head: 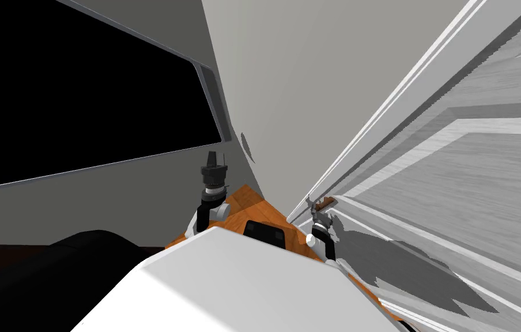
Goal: Pull the door open
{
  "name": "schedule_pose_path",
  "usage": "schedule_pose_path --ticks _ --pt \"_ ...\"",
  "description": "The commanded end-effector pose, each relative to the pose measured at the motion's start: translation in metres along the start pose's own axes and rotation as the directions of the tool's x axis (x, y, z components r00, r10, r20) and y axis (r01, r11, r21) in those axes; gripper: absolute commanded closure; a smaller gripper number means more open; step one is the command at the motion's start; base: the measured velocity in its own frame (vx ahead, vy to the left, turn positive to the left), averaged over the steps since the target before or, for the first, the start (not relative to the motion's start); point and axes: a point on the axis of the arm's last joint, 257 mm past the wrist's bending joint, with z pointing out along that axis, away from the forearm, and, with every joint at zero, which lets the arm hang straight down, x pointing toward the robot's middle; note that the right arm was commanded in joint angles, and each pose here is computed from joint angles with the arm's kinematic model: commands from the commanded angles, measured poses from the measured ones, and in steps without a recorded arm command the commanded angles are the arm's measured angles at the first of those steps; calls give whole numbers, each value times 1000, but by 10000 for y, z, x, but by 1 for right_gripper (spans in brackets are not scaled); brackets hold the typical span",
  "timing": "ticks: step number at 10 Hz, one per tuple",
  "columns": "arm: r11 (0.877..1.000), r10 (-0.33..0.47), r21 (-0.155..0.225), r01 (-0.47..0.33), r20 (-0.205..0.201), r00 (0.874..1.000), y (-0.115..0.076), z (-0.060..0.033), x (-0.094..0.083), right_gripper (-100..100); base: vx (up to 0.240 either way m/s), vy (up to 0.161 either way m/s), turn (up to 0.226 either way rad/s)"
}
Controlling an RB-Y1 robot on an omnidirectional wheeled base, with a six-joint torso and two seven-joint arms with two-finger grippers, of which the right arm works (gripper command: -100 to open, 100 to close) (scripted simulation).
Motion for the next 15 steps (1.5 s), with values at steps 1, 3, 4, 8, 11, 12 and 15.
schedule_pose_path --ticks 1,3,4,8,11,12,15 --pt "1000 2 -9 -2 0 1000 176 22 9 -100 159 -15 44" --pt "1000 2 -19 -2 0 1000 378 32 22 -100 165 9 40" --pt "1000 1 -13 -1 9 1000 295 -4 -17 -100 46 11 -21" --pt "1000 1 -13 -1 9 1000 295 -4 -17 100 -16 -5 3" --pt "1000 -1 -15 1 11 1000 309 -10 -22 100 -40 -2 7" --pt "1000 -1 -15 1 10 1000 309 -10 -22 100 -191 16 33" --pt "1000 -1 -15 1 10 1000 308 -9 -22 100 -216 14 28"
